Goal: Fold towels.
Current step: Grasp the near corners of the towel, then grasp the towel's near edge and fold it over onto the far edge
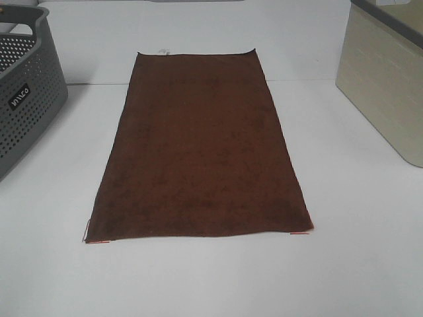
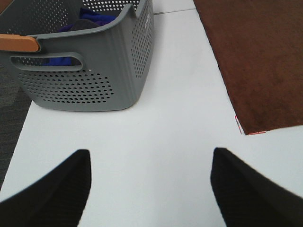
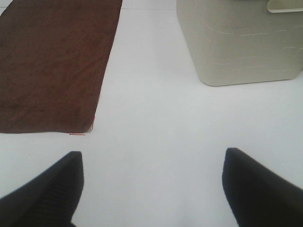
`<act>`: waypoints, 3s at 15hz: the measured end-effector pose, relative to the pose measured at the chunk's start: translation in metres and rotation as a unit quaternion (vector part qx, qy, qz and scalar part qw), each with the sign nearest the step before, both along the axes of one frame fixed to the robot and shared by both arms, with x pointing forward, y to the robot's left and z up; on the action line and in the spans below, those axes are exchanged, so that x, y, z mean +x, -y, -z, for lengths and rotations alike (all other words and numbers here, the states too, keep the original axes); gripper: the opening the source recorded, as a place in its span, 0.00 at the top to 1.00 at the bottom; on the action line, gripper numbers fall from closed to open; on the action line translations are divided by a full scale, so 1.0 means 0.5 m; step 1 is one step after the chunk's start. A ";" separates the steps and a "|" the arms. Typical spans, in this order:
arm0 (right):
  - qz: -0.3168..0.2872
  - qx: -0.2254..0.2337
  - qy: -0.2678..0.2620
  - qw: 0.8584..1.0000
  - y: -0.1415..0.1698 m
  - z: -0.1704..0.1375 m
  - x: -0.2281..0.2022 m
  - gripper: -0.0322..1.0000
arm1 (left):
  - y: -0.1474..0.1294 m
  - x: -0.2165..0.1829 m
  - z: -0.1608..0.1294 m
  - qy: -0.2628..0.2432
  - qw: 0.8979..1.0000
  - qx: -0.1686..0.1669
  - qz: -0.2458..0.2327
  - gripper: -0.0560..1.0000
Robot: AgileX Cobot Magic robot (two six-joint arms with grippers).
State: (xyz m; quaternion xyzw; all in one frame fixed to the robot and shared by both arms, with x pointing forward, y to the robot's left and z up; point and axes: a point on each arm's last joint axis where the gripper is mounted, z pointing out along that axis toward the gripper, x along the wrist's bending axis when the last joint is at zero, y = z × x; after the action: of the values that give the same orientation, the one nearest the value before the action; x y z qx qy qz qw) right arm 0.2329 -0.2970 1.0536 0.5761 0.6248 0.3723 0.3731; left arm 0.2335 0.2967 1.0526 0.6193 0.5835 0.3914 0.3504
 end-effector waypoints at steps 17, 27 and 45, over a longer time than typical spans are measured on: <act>-0.003 0.063 -0.324 0.944 -0.025 0.037 0.348 0.23 | 0.044 0.306 0.056 -0.188 0.938 -0.291 0.027 0.30; -0.104 0.155 -0.416 0.890 -0.078 0.220 0.559 0.23 | 0.056 0.512 0.292 -0.356 0.865 -0.351 0.045 0.30; -0.126 0.192 -0.458 0.859 -0.179 0.397 0.637 0.66 | 0.193 0.610 0.413 -0.405 0.857 -0.308 0.076 0.84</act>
State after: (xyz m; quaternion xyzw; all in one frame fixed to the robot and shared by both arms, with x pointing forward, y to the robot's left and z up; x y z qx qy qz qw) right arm 0.5512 -0.2076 0.8548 0.6582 0.7084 0.2230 -0.1235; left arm 0.5382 0.2001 0.8462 0.6264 0.7154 -0.1217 0.2845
